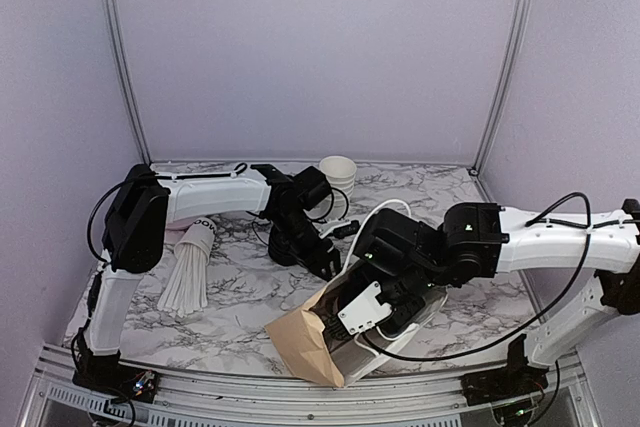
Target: Pack the takeout coffee
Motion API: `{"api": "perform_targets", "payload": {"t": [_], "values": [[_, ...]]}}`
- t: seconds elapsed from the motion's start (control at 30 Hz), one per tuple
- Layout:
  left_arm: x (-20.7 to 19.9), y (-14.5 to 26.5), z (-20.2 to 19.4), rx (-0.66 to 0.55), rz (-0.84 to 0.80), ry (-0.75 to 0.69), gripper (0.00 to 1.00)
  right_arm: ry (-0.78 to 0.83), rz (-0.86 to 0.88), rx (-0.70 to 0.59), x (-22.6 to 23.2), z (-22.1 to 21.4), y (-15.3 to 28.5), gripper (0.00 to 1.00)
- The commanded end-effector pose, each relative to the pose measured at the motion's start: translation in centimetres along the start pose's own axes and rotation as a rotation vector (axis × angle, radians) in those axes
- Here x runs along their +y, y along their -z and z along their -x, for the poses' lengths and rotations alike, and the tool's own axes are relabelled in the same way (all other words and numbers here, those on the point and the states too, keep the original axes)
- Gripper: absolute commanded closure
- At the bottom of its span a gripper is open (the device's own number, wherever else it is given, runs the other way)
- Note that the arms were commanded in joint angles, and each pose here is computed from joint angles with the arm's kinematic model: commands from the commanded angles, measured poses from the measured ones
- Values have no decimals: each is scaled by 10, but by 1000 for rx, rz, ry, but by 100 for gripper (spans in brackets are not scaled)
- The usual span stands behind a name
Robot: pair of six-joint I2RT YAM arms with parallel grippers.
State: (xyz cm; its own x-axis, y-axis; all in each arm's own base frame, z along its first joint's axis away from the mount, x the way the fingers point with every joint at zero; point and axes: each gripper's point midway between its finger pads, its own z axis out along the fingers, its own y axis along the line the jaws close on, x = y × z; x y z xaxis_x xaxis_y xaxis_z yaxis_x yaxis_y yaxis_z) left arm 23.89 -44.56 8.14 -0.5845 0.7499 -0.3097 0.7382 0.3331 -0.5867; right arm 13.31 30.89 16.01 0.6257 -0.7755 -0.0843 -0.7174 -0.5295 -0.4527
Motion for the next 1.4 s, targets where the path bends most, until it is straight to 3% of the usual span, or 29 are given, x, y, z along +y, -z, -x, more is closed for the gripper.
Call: {"api": "perform_targets", "payload": {"t": [0.0,0.1,0.23,0.43,0.73,1.07,1.37], "values": [[-4,2,-2,28,37,-29,42,-6,54,-9,3,7,-1,67],[16,26,8,-11,162,-30,38,7,75,-7,7,7,-7,67],[45,90,21,-119,317,3,36,5,109,-29,7,9,-9,67],[63,152,14,-212,404,50,35,-42,235,-64,3,12,-8,68],[74,172,-4,-218,450,84,35,-77,410,3,10,-4,-19,69],[79,194,-5,-258,498,106,35,-153,369,-102,-40,-1,-33,68],[75,193,-19,-254,496,121,35,-250,391,-111,-31,-17,-74,69]]}}
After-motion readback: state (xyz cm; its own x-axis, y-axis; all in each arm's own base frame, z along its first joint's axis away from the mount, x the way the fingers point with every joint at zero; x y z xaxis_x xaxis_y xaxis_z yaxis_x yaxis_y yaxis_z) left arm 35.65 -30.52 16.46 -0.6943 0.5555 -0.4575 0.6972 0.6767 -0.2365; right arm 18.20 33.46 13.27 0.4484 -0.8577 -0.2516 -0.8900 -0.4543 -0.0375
